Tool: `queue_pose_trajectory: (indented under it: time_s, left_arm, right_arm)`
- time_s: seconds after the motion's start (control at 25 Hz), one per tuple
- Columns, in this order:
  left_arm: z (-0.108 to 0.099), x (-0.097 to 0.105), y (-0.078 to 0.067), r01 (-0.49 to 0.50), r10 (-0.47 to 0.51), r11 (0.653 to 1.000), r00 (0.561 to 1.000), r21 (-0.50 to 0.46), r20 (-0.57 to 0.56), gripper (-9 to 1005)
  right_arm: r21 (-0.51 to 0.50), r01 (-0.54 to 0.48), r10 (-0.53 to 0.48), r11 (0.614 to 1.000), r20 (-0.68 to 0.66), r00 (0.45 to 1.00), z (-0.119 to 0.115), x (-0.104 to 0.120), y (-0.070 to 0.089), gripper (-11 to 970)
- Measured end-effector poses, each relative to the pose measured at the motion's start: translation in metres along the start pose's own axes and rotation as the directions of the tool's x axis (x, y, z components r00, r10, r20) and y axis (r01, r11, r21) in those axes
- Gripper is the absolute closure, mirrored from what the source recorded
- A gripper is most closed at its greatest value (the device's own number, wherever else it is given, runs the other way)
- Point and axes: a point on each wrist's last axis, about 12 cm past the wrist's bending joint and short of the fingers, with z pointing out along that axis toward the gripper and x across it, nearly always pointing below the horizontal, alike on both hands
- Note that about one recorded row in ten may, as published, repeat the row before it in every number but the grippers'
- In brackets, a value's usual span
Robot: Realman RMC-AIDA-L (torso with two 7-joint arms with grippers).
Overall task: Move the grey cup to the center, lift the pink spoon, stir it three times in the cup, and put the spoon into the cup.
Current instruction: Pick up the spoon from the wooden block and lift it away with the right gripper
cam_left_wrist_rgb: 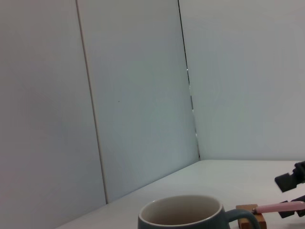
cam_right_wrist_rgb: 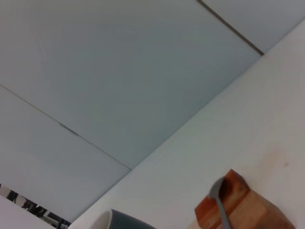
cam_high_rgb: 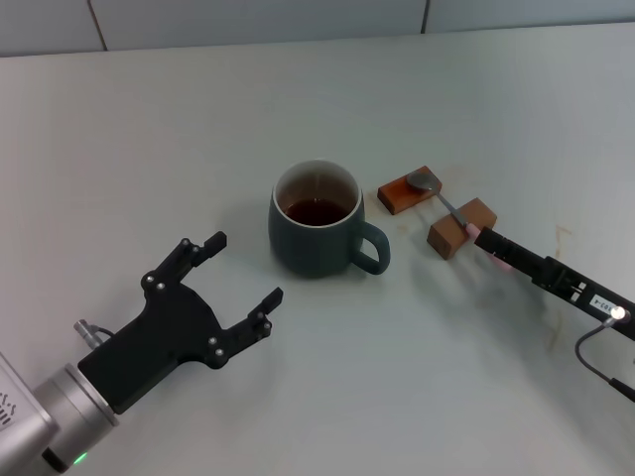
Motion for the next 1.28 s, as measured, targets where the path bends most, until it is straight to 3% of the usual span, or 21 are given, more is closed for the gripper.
queue_pose_trajectory:
  time_s: [0.16, 0.56, 0.92, 1.16, 1.28]
  left_arm:
    - [0.0000, -0.0004, -0.0006, 0.000, 0.000, 1.000, 1.000, 0.004, 0.004, 134]
    - [0.0001, -0.0011, -0.0009, 0.000, 0.000, 1.000, 1.000, 0.007, 0.009, 135]
    - [-0.0005, -0.0012, -0.0006, -0.001, 0.001, 1.000, 1.000, 0.008, 0.010, 135]
    - [-0.0021, -0.0006, -0.0014, 0.002, -0.002, 1.000, 1.000, 0.005, 0.008, 136]
    - [-0.0028, -0.0003, -0.0017, 0.002, -0.002, 1.000, 1.000, 0.003, 0.007, 136]
  right_arm:
    - [0.008, -0.005, 0.005, 1.000, -0.006, 1.000, 0.0011, 0.0000, -0.0008, 302]
    - [0.006, -0.002, 0.002, 1.000, -0.017, 1.000, 0.0033, 0.0001, -0.0002, 512]
    - [0.014, -0.017, 0.018, 1.000, -0.047, 0.999, 0.0084, 0.0009, -0.0002, 516]
    - [0.016, -0.024, 0.024, 1.000, -0.040, 0.999, 0.0094, 0.0024, 0.0002, 695]
    - [0.015, -0.023, 0.024, 1.000, -0.038, 0.999, 0.0097, 0.0030, 0.0005, 739]
